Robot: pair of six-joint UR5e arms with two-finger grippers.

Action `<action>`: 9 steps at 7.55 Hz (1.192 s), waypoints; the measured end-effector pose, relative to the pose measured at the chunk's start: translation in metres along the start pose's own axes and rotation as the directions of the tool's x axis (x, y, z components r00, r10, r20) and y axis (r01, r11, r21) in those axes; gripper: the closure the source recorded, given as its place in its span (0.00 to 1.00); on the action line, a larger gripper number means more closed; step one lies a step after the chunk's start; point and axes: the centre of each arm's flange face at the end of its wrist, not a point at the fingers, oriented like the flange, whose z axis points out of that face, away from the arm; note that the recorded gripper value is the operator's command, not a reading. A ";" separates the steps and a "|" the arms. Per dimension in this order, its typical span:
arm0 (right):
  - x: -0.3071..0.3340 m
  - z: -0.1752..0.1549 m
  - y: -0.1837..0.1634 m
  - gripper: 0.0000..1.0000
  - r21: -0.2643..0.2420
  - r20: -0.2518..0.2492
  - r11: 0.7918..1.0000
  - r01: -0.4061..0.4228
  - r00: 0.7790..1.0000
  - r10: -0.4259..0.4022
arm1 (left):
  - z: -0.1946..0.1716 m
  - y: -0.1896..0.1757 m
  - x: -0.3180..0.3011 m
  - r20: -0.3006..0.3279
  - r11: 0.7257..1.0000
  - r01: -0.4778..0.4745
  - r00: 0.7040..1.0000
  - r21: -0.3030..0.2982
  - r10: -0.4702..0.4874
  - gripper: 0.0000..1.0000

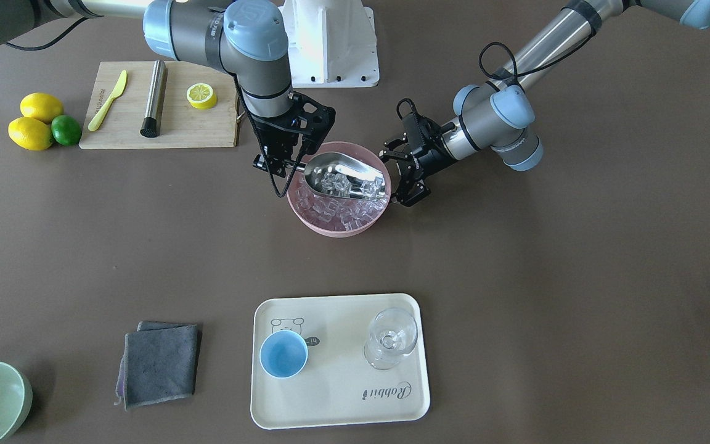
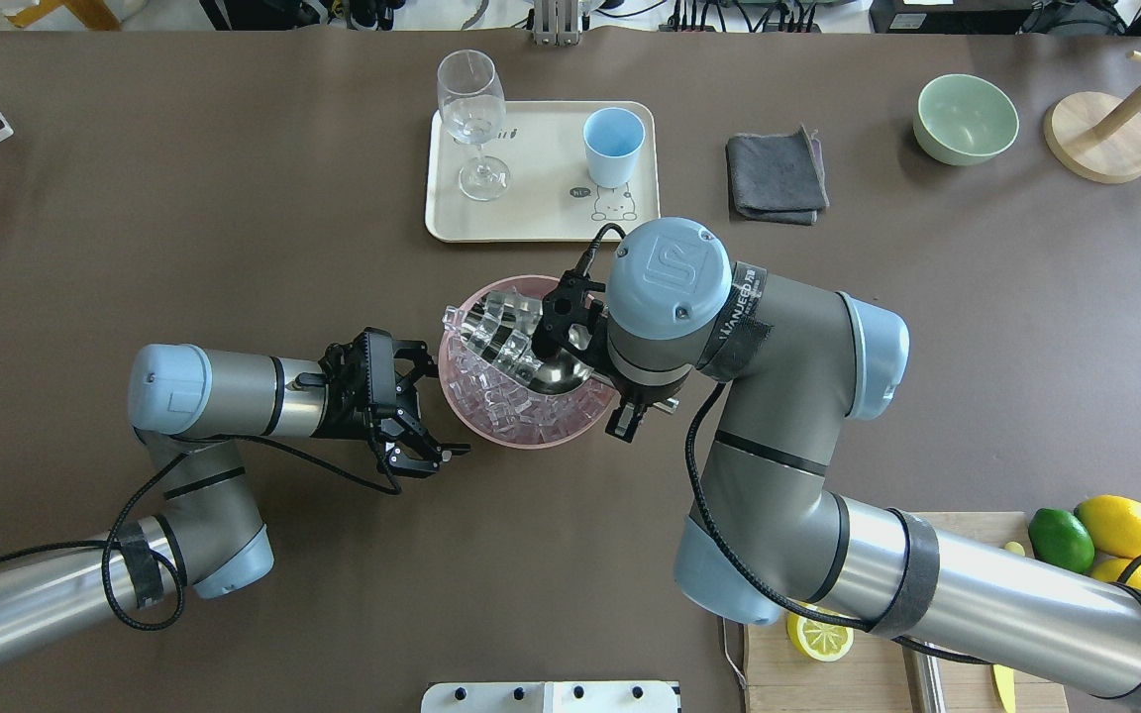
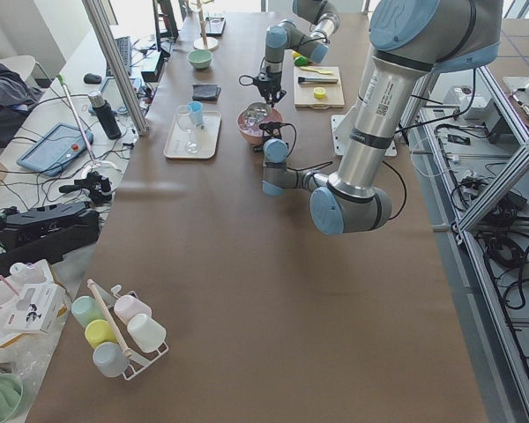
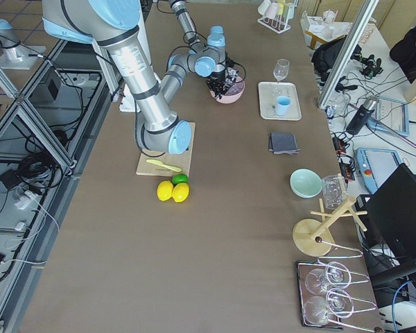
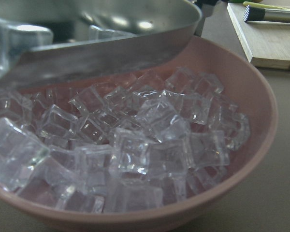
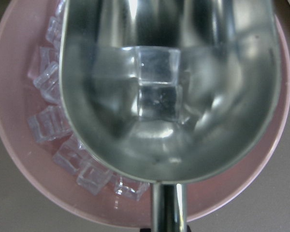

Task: Put ice in cup with scoop
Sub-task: 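Drag the scoop through the ice while the left gripper tilts the bowl, then lift the filled scoop toward the light-blue cup while the left gripper withdraws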

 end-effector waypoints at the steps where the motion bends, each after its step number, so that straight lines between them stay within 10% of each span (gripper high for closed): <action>1: 0.002 0.000 0.002 1.00 0.019 0.001 1.000 -0.016 1.000 0.016 | 0.000 0.000 0.000 0.001 1.000 0.001 1.000 -0.003 -0.001 0.02; 9: 0.137 -0.077 0.023 1.00 0.105 0.096 0.976 -0.189 0.979 0.180 | -0.023 -0.001 -0.016 -0.001 0.999 0.016 1.000 -0.049 -0.016 0.02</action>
